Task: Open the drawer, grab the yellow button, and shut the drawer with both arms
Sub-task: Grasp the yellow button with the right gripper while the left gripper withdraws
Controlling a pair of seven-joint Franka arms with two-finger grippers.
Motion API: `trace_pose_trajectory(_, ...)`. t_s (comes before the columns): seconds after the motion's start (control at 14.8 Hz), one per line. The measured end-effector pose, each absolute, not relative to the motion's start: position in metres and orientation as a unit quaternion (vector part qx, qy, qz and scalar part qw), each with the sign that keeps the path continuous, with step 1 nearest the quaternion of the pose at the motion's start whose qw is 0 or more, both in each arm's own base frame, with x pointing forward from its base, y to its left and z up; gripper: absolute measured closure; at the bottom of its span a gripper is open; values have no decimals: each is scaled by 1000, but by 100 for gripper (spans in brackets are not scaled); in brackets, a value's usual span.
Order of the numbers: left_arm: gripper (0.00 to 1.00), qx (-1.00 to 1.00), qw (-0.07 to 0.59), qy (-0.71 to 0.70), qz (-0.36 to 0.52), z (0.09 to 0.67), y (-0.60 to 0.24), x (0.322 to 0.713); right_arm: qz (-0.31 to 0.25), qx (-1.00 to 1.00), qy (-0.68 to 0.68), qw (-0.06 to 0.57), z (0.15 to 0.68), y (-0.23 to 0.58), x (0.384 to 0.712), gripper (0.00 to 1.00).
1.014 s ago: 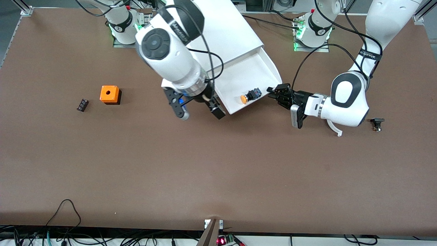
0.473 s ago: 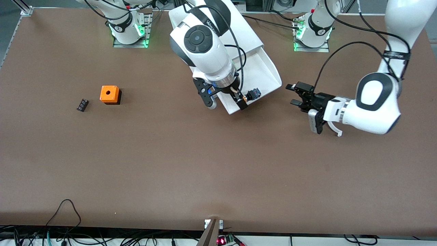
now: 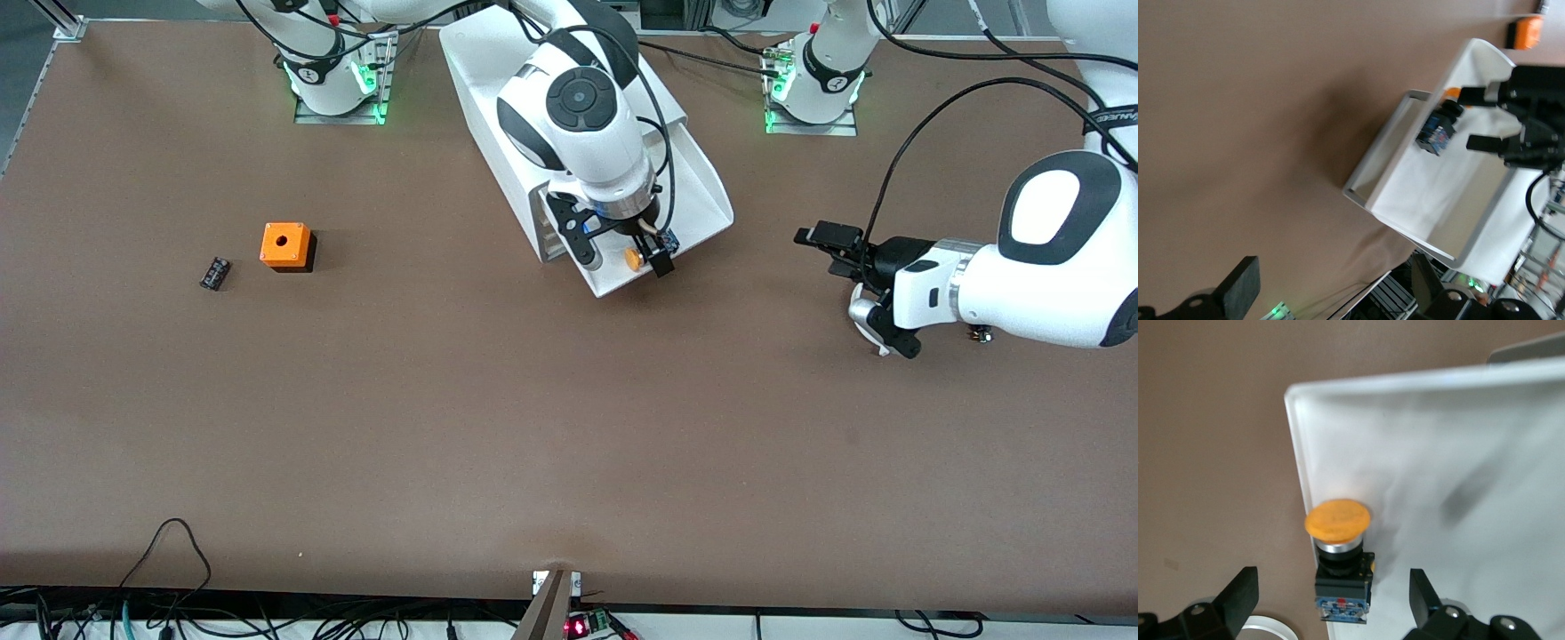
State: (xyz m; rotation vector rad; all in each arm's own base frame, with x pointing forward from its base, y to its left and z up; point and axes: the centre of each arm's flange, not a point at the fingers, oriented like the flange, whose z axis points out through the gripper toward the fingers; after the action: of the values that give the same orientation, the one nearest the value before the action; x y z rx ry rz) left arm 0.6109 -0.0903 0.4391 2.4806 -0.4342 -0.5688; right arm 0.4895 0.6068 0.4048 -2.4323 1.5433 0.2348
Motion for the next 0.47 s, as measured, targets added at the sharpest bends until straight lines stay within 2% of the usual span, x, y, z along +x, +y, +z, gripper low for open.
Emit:
trace_pose_trajectory(0.27,0,958,149,-144,-198,464,-111,617,83,-837,528,122,394,617,481,0)
trace_pose_trajectory(0.47,0,968,56,-166,-181,473,-123,618,83,-838,526,121,394,619,478,8)
